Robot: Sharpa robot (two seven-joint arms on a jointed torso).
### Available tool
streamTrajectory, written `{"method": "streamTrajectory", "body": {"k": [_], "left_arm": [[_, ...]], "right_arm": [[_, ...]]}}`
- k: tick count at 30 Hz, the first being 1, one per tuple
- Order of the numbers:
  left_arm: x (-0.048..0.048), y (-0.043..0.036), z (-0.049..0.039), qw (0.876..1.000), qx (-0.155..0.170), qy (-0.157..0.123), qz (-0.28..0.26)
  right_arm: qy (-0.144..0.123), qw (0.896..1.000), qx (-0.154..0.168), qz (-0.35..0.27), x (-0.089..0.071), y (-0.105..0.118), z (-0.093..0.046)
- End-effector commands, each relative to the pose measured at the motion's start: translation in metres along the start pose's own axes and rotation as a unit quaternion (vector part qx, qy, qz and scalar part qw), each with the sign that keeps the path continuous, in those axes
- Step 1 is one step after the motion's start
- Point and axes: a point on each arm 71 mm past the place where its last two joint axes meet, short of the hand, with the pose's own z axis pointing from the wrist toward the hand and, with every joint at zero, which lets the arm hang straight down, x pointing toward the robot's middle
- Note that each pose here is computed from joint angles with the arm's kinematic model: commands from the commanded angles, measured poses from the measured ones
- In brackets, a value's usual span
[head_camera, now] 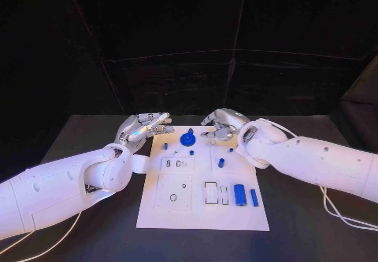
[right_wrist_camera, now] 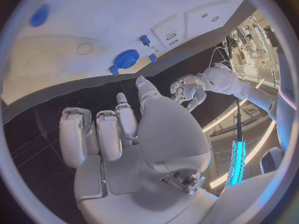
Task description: Assemble the parts on the task board
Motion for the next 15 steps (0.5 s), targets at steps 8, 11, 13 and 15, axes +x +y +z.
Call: {"method": "streamTrajectory", "body": {"k": [8, 11, 13, 15], "left_arm": [[0.0014, -0.0014, 0.0001, 1.000, 0.003, 0.004, -0.002], [0.0027, -0.0006, 0.0010, 1.000, 0.003, 0.006, -0.003], [0.0033, 0.0000, 0.0016, 1.000, 0.002, 0.007, -0.004], [0.0036, 0.0005, 0.0019, 1.000, 0.002, 0.008, -0.004]], "right_arm": [[0.000, 0.995, -0.002, 0.103, -0.035, -0.055, -0.036], [-0.003, 0.995, 0.006, 0.101, -0.039, -0.068, -0.042], [-0.005, 0.995, 0.012, 0.100, -0.042, -0.075, -0.046], [-0.006, 0.995, 0.016, 0.099, -0.043, -0.081, -0.050]]}}
